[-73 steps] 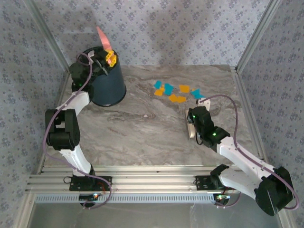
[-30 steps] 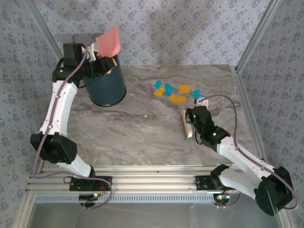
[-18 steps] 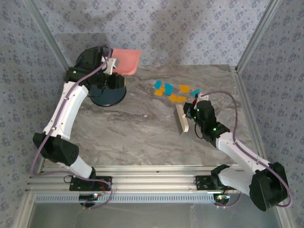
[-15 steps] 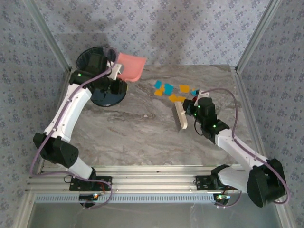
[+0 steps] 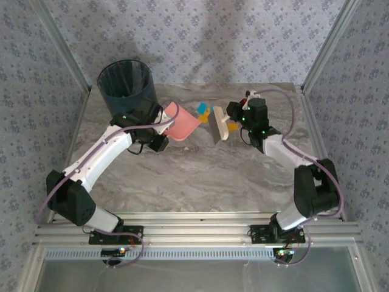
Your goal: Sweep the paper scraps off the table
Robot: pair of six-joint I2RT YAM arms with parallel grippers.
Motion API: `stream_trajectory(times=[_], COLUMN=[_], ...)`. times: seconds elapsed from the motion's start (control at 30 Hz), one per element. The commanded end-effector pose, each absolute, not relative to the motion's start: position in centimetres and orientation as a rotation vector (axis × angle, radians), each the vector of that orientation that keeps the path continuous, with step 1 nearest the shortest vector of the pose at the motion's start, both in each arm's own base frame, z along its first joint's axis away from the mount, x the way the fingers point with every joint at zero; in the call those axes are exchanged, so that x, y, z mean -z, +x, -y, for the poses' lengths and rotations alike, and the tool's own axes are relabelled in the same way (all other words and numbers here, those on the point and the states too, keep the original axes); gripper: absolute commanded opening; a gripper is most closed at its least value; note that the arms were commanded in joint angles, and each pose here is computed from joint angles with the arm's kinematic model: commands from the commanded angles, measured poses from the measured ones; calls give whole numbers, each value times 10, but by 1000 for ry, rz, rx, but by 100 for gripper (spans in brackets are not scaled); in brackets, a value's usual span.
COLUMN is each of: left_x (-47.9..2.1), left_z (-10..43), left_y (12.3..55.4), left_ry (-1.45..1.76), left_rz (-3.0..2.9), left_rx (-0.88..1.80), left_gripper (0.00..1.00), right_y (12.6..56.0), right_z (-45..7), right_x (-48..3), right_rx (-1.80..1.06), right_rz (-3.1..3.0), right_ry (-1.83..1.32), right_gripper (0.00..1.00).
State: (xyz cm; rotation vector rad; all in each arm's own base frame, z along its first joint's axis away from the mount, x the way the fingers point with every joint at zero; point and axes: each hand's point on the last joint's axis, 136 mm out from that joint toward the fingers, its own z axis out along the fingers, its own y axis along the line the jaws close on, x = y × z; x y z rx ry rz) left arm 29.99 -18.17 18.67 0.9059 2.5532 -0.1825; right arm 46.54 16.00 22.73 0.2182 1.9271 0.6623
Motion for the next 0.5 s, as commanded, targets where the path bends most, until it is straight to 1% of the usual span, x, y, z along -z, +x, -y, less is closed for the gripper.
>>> stream_trajectory(times=[0.0,0.27,0.47], left_x=[-196,-171,-163], left_z=[182,186,187], left_y=[304,291,288], left_ry=[980,1114,1147], left_rz=[-2462,-2506,-2514], left_rx=[130,101,114], left_gripper=[0,0,0], right_y=[494,555,596], right_z=[-168,-174,-179], right_x=[-252,-239,-214], right_rx=[-726,-834,-874], right_rz=[-1857,-1825,-1820], right_ry=[236,387,506], right_gripper=[0,0,0])
